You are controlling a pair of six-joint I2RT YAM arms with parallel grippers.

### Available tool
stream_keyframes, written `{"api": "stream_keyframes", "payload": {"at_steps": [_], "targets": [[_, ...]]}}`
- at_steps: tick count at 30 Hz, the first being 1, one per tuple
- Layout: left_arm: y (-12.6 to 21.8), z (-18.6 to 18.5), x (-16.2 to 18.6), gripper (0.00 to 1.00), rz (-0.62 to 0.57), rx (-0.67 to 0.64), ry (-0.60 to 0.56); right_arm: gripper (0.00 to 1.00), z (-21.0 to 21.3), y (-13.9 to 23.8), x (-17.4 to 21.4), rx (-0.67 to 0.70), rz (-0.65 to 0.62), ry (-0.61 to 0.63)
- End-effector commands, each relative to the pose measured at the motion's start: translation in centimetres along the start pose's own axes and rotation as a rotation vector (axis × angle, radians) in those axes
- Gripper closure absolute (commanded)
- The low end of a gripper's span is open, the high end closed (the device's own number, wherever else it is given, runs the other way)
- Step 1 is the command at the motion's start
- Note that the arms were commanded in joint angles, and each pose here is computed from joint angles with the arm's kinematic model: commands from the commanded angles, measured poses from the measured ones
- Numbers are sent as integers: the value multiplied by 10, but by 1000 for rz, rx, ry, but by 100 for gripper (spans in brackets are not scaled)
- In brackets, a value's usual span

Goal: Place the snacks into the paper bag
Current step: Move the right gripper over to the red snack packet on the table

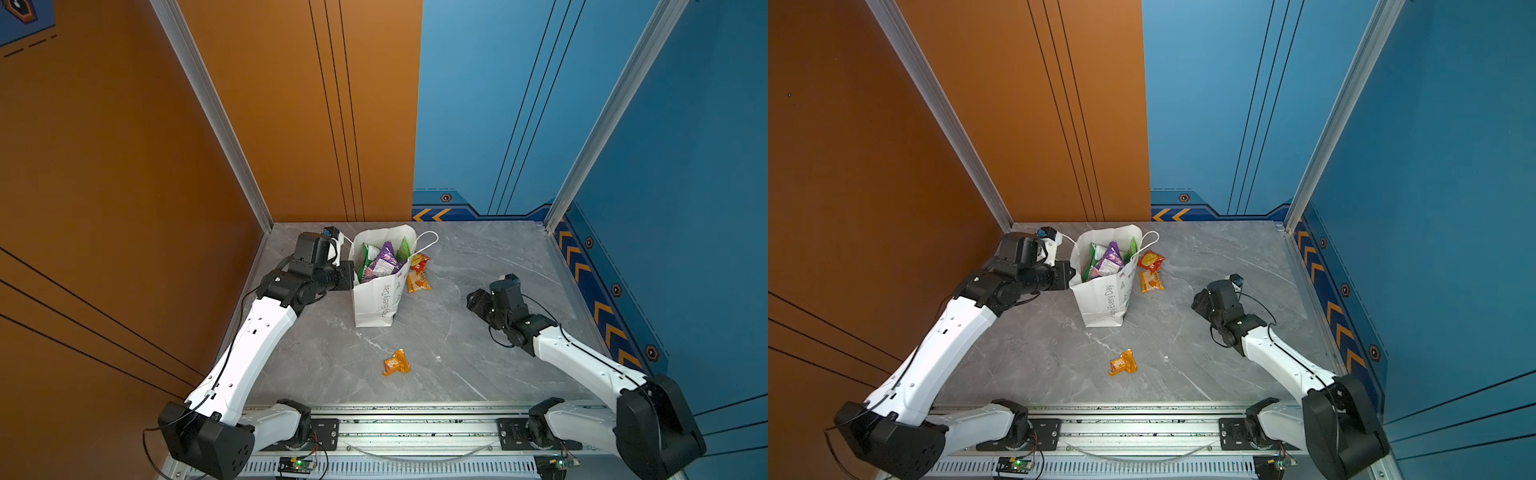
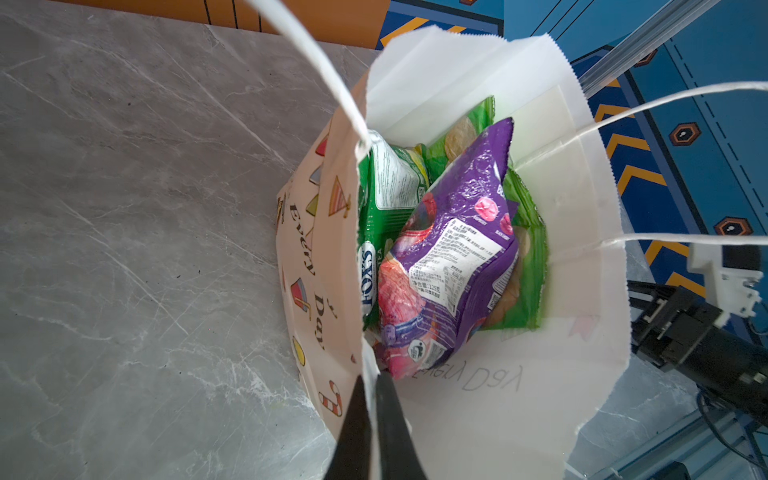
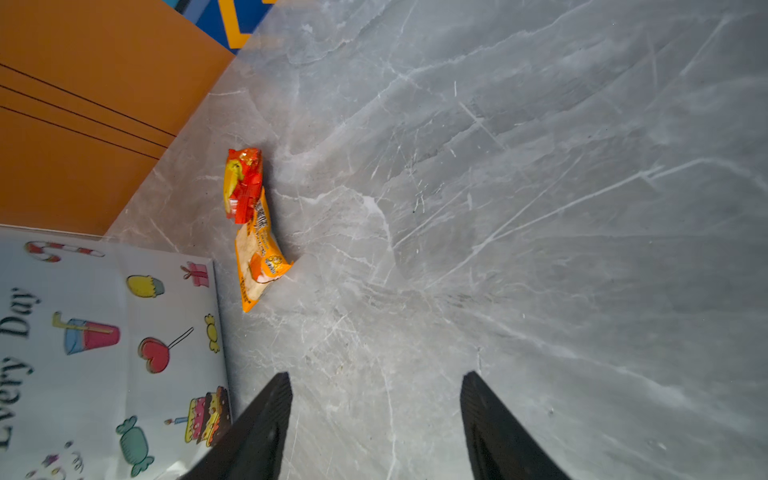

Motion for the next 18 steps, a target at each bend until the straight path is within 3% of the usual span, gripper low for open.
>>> {"api": "stream_keyframes", "payload": {"at_steps": [1,18], "targets": [[10,-5,-17,100,-103,26,-39,31,18,-15,-14,-76,41,-19],[9,0,-20,100,-102,28,-19,27,49,-114,-39,-74,178,-7]]}}
Point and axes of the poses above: each gripper's point midway between its finger pads, its own y axis back along the fingers, its own z axis along the line the jaws close on, x = y × z, the point moved 5 cm from there along y, back along the fingers, and after that the axes turned 7 degrees about y, right-handed, at the moved point
